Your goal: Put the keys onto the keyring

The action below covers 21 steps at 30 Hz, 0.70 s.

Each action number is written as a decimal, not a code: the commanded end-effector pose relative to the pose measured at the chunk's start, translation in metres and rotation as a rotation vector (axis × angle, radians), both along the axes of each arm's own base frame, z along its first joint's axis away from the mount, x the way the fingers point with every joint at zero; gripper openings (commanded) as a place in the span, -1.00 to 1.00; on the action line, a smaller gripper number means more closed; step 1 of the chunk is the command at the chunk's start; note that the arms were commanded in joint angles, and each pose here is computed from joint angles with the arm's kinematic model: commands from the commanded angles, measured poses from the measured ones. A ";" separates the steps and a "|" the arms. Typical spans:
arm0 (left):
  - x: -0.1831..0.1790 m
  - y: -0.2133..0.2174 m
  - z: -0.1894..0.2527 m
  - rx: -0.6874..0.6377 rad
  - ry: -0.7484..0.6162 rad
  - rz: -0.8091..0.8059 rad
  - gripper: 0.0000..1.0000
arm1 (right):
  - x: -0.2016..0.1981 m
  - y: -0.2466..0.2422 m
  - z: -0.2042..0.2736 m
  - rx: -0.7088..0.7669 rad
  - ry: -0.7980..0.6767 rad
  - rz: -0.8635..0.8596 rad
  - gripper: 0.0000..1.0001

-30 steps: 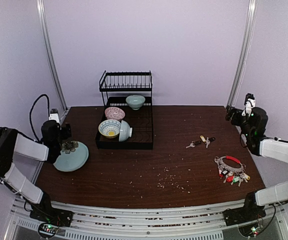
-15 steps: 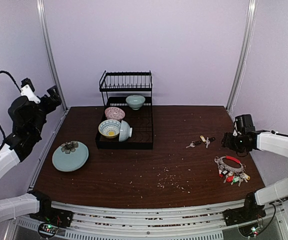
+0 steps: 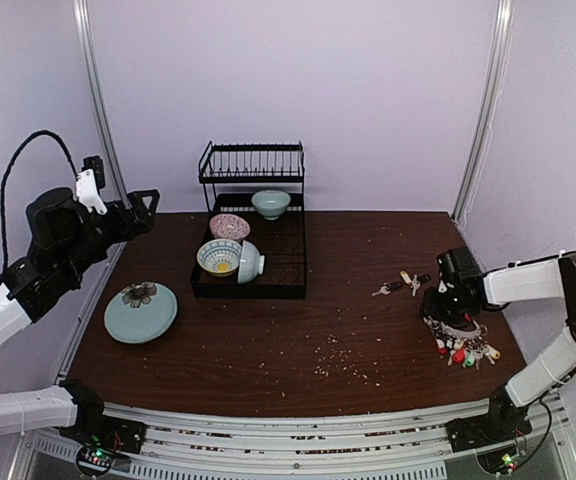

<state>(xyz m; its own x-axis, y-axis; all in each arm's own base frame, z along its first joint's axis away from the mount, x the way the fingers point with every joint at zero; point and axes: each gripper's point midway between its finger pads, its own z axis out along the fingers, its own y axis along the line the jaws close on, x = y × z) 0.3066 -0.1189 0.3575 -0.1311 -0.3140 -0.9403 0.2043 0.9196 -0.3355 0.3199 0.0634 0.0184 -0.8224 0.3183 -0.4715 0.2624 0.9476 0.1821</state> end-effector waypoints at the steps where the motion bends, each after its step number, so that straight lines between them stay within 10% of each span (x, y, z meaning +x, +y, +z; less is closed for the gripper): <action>1: -0.011 0.005 0.024 -0.034 -0.057 -0.004 0.96 | -0.024 0.056 -0.030 0.066 0.139 0.139 -0.02; 21: -0.014 0.010 0.026 0.011 -0.070 0.010 0.96 | -0.215 0.346 -0.015 0.023 0.328 1.213 -0.13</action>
<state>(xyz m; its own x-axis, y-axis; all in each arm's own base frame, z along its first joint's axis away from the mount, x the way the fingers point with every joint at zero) 0.2936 -0.1098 0.3674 -0.1025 -0.3116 -0.9447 0.2053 0.9226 -0.3266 0.1485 0.4248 0.0263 -0.7486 -0.5509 -0.3689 -0.6607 0.6664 0.3455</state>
